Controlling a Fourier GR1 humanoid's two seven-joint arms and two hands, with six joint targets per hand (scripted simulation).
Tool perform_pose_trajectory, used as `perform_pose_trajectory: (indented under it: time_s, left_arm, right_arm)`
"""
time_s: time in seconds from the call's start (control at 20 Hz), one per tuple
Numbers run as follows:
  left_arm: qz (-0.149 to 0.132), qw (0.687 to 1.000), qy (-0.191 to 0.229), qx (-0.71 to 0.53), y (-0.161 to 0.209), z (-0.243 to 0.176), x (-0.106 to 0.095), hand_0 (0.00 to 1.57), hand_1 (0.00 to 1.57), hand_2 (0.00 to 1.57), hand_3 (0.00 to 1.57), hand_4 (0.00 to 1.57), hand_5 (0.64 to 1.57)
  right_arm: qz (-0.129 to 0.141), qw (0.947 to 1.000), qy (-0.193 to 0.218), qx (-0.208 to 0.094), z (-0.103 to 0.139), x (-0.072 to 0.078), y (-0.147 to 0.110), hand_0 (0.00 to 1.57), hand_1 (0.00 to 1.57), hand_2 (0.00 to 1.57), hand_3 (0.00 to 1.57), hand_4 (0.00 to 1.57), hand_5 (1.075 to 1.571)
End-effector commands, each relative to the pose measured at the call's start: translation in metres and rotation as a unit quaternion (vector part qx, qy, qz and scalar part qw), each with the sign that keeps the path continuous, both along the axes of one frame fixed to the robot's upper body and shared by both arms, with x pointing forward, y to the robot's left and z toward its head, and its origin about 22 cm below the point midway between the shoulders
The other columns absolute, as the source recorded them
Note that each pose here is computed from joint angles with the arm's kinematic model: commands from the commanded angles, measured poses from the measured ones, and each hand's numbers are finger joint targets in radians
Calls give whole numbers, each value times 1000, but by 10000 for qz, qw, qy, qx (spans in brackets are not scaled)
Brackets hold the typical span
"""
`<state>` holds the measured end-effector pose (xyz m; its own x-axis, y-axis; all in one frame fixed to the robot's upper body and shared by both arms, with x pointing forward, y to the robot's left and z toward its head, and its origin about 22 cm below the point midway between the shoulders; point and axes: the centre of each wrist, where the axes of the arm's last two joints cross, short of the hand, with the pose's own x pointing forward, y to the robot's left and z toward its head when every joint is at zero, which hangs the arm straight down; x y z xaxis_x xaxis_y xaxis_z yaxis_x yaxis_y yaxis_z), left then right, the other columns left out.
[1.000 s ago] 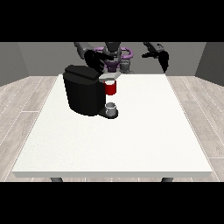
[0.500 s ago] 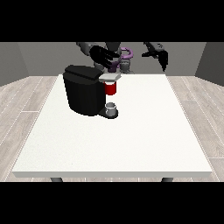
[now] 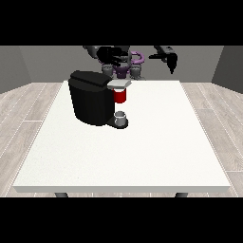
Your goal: Insert the coffee pod into the coffee machine and close the lid
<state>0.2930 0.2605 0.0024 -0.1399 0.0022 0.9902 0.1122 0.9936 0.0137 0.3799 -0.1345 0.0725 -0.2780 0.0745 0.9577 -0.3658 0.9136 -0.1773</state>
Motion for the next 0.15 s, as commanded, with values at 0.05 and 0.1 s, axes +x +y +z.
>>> perform_pose_trajectory:
  time_s: [0.05,0.1]
  left_arm:
    - [287,9987,414,-36,17,-29,-21,0,0,0,0,192,1571]
    - [414,9984,388,84,10,-25,-13,0,0,0,0,192,1571]
  right_arm:
    - [-41,9967,654,487,-53,-45,-3,0,0,0,0,251,1571]
    - [-146,9960,640,613,-65,-58,-2,0,0,0,0,157,1571]
